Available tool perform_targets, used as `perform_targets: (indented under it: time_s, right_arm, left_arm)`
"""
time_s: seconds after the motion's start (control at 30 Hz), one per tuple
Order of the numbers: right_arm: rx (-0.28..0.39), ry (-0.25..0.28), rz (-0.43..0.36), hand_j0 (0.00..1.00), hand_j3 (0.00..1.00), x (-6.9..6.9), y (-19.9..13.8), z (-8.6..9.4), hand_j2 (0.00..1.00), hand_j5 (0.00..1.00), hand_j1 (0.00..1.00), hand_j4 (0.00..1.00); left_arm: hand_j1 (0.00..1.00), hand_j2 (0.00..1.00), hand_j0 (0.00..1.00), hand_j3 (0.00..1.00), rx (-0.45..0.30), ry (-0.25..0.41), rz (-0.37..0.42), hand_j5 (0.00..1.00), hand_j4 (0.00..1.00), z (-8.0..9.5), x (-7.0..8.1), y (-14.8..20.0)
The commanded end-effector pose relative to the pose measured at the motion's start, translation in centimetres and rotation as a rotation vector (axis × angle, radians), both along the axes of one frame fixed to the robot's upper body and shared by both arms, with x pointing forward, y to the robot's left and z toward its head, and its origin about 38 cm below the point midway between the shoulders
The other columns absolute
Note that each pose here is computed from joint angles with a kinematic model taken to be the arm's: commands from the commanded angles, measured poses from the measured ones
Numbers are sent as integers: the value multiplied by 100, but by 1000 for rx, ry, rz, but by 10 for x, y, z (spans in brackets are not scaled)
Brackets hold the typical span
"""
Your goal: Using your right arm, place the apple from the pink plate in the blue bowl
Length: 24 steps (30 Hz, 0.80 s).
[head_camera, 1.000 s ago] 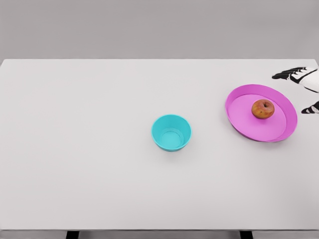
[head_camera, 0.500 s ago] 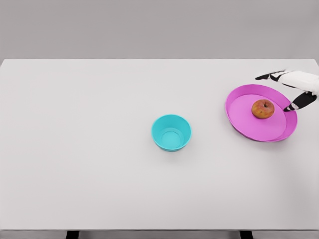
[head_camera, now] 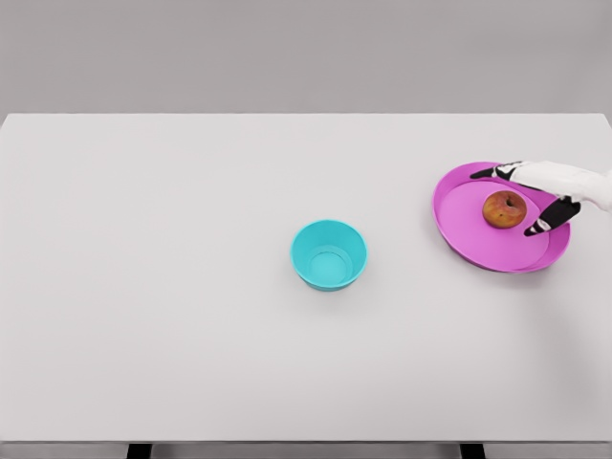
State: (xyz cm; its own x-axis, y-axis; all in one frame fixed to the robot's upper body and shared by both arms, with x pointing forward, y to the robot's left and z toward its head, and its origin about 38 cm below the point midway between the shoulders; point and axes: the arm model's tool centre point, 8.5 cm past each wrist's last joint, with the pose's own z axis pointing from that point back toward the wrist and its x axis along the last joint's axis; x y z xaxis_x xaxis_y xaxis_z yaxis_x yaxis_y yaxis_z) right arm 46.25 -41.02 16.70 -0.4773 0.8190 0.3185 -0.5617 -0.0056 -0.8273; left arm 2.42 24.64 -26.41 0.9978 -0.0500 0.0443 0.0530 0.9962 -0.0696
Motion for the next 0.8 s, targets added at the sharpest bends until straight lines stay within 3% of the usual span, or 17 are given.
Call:
perform_targets:
  time_s: [0.0,0.57,0.63,0.67,0.77]
  right_arm:
    - [7,7,-6,100,100,0,0,-3,100,100,100,100]
    - [-8,35,-14,100,100,-2,-3,-12,100,100,100,100]
    - [-10,39,-13,94,94,-2,-2,-15,94,94,94,94]
    - [-13,37,-12,85,85,-1,-1,-14,85,85,85,85]
    - [-13,36,-10,70,70,-1,-1,-14,70,70,70,70]
  left_arm:
    - [100,100,100,100,0,0,0,100,100,0,0,0]
    - [100,100,100,100,0,0,0,100,100,0,0,0]
    - [100,100,100,100,0,0,0,100,100,0,0,0]
    - [100,100,100,100,0,0,0,100,100,0,0,0]
    - [100,100,100,100,0,0,0,100,100,0,0,0]
